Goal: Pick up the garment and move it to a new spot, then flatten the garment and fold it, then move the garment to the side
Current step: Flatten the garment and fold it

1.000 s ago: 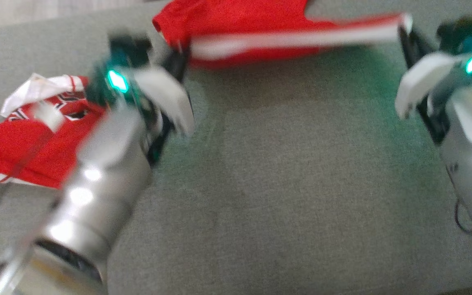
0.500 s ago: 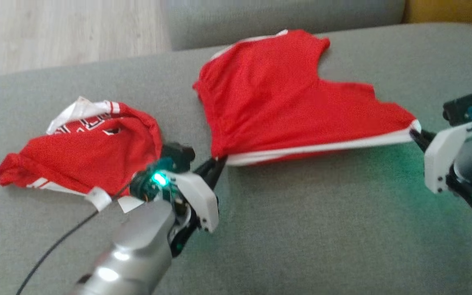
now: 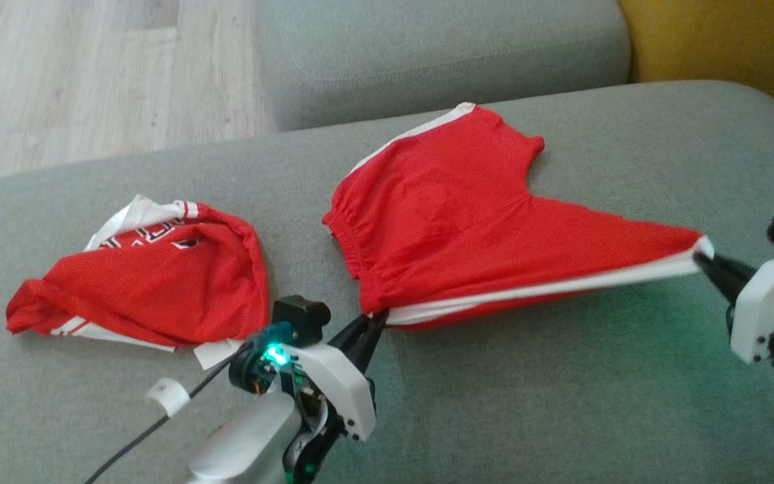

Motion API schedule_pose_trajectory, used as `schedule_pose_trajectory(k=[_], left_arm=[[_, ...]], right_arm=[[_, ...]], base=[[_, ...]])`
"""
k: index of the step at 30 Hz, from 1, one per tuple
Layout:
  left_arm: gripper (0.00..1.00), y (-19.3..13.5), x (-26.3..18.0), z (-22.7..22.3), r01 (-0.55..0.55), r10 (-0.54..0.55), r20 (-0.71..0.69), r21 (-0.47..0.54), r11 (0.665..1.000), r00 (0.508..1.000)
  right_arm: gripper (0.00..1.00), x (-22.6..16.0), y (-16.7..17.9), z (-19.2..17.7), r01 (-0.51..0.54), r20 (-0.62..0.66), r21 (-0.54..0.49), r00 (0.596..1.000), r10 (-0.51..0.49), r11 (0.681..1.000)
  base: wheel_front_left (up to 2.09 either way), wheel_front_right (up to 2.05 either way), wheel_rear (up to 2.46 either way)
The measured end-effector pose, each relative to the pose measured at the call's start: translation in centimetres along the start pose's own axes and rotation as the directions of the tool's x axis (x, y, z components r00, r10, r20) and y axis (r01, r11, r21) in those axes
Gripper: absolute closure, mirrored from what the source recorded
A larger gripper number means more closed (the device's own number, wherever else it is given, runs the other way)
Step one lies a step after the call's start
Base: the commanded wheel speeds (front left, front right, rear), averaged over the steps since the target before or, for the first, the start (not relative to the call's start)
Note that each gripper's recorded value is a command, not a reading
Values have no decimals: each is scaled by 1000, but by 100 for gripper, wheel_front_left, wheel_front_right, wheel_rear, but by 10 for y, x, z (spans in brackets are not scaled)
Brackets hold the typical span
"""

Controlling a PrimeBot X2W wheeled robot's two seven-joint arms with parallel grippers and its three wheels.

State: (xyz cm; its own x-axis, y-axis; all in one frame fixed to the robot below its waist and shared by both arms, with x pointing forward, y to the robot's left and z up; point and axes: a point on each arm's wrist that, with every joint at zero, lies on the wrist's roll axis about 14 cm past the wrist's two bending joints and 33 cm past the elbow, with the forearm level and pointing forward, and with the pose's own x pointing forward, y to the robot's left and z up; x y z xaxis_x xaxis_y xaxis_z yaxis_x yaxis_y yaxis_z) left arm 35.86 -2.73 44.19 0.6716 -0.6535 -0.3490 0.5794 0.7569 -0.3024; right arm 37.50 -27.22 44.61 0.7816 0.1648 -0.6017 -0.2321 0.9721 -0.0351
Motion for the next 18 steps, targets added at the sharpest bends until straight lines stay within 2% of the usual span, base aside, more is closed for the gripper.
schedule_pose_trajectory(k=[7,13,18], left_arm=[[100,15,13,22,-17,17,12,-25,1000,1000],[100,48,36,64,-64,64,48,15,998,997],[100,83,51,69,-128,128,22,28,991,992]], right_arm=[[100,25,-11,43,29,119,-40,993,-24,999],[100,64,-13,100,54,202,-118,979,-29,992],[100,106,-2,132,47,221,-177,975,-7,983]], base=[[0,0,0],[0,0,0],[0,0,0]])
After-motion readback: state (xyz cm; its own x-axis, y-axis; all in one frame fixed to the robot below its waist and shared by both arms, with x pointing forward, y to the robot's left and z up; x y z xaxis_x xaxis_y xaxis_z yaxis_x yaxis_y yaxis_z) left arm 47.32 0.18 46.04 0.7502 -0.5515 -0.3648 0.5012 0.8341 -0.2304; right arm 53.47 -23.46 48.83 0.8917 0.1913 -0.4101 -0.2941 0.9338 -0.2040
